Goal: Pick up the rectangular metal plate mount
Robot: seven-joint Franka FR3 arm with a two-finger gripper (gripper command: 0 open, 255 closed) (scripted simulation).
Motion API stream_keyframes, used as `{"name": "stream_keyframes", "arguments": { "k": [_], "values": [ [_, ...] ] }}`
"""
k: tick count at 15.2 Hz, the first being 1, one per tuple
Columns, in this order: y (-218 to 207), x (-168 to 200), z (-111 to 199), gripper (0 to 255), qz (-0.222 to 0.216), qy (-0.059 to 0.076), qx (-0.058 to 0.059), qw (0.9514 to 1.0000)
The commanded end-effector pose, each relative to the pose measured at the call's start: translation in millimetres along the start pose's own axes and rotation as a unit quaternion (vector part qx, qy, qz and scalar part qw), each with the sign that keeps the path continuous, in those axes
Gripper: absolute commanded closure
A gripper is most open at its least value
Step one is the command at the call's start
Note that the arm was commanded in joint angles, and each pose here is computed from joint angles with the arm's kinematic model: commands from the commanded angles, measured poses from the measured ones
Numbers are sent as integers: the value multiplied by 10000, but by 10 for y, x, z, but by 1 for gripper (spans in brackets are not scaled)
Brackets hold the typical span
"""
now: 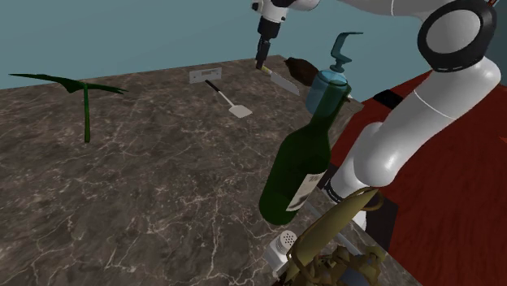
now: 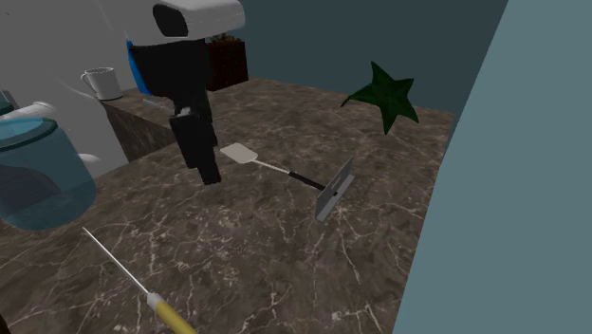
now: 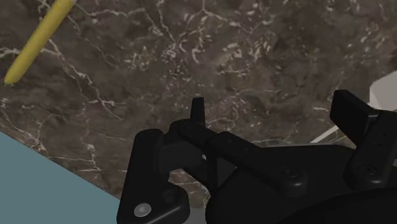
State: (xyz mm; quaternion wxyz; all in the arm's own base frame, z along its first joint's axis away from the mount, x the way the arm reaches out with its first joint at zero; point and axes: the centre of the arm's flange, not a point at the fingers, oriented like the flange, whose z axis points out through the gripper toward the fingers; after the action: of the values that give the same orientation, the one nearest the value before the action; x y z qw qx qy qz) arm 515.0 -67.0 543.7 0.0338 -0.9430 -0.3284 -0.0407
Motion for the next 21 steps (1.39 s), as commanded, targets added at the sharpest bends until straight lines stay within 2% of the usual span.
{"name": "stream_keyframes", "arguments": {
  "k": [1,3,6,9,12,21],
  "values": [
    [146,199,115,0,-393,-21,40,9992],
    [279,415,224,0,-761,-42,82,9971],
    [446,754,392,0,-1310,-73,144,9913],
    [572,1109,563,0,-1854,-103,206,9824],
    [657,1474,738,0,-2393,-133,267,9705],
    [672,1435,1137,0,-2396,-133,267,9704]
  ]
}}
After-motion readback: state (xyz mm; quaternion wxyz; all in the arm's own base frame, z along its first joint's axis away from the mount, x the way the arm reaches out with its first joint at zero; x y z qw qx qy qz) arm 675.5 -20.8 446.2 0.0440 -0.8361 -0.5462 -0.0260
